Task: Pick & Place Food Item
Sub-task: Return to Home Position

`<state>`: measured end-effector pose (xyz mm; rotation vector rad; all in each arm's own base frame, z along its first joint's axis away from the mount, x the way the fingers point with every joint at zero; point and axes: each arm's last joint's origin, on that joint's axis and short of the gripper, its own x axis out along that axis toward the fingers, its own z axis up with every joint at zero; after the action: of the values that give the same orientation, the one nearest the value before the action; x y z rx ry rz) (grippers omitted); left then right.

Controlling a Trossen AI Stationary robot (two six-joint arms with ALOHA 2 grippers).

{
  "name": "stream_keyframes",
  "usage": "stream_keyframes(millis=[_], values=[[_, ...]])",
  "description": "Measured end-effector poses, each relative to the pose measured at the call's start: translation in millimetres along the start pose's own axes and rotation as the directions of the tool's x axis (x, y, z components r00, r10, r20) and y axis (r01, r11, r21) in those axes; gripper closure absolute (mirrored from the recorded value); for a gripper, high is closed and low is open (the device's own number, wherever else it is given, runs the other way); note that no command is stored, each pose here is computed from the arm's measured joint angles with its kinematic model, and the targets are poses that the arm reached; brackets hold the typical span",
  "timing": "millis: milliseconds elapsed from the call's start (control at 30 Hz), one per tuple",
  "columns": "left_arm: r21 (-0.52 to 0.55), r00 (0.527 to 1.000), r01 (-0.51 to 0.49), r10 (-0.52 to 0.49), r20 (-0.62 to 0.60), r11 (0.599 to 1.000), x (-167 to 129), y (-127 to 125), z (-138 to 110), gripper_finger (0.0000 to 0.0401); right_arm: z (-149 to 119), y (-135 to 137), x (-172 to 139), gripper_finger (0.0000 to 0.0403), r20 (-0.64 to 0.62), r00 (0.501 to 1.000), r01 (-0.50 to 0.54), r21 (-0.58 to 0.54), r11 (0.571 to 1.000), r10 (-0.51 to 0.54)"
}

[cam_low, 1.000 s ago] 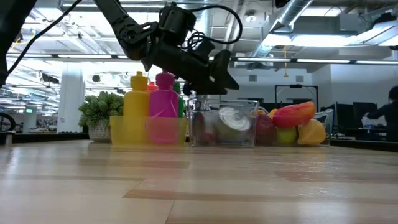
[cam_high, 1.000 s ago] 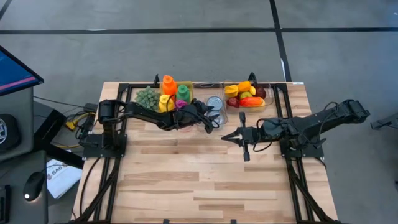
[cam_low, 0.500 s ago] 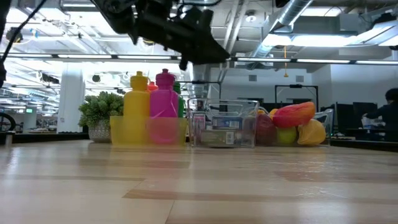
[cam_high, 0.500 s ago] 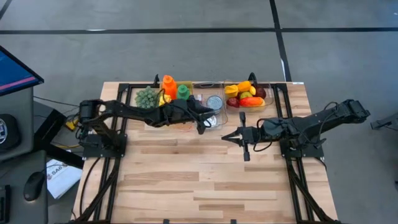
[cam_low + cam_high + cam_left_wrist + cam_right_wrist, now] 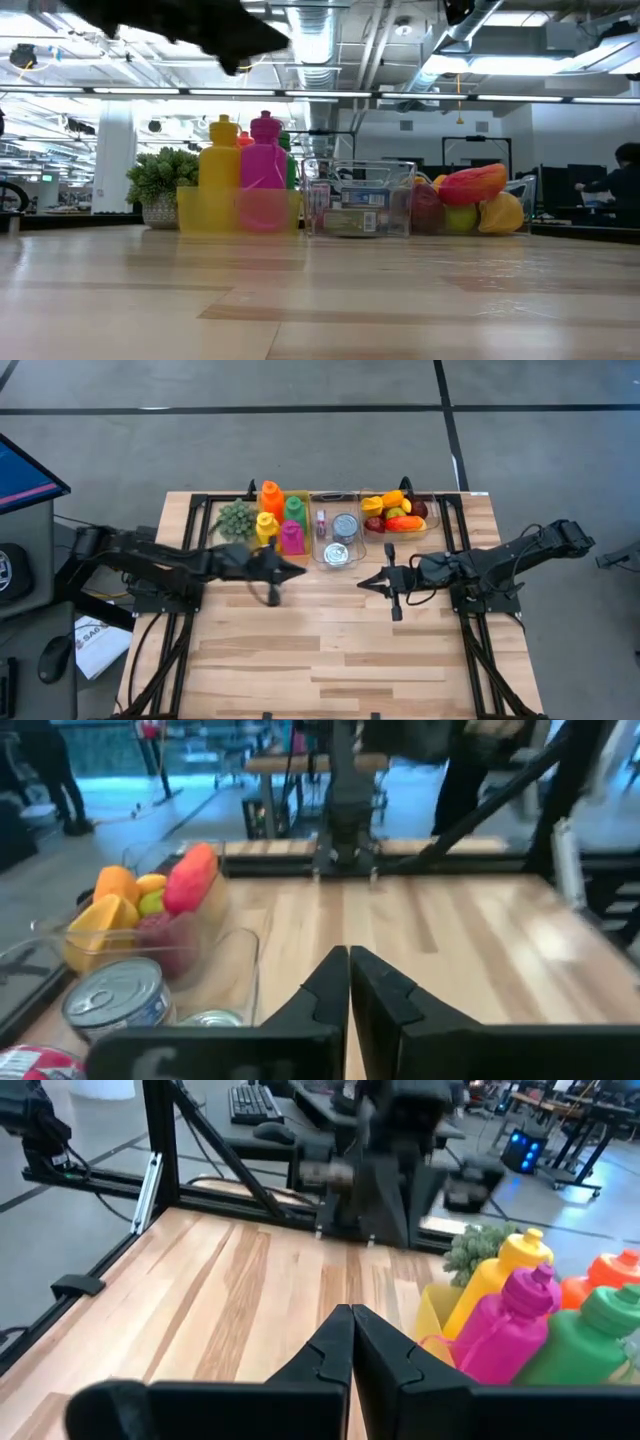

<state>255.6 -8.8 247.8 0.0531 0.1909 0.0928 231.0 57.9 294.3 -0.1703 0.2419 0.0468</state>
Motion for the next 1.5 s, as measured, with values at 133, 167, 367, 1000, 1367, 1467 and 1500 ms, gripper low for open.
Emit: stream_keyframes(millis=[133,167,367,1000,1367,1467,1500], values=[[-0.067,0.997,0.025,-0.020,0.069,0.997,-37.2,0.3,-6.5,0.0398,-0.5,-0.6,0.1,0.0398,-0.004,1.000,0.002,-0.004,1.000,-0.002],[-0.092,0.996,0.031,-0.023,0.081,0.995,-45.6,0.8,-10.3,0.0398,-0.5,-0.6,0.1,0.0398,-0.005,1.000,0.003,-0.009,1.000,-0.003],[-0.228,0.987,0.055,-0.018,0.162,0.972,-81.8,6.5,-28.0,0.0397,-1.6,-0.7,0.1,0.0397,-0.017,1.000,0.008,-0.084,0.996,-0.010],[-0.121,0.996,0.046,-0.037,0.081,0.992,-96.6,6.1,-80.5,0.0397,-2.8,-7.9,1.5,0.0397,-0.026,0.999,0.037,-0.058,0.998,-0.039],[-0.116,0.998,0.046,-0.040,0.056,0.992,-110.3,8.5,-82.7,0.0397,-7.2,-16.6,2.9,0.0397,-0.065,0.995,0.068,-0.057,0.996,-0.072],[-0.079,0.995,0.065,-0.059,0.085,0.995,-117.0,9.2,-80.4,0.0397,-7.5,-18.3,3.1,0.0397,-0.068,0.995,0.074,-0.055,0.996,-0.078],[-0.059,0.992,0.081,-0.075,0.098,0.995,-119.2,9.2,-79.4,0.0397,-7.6,-18.8,3.2,0.0397,-0.069,0.994,0.077,-0.055,0.996,-0.080]])
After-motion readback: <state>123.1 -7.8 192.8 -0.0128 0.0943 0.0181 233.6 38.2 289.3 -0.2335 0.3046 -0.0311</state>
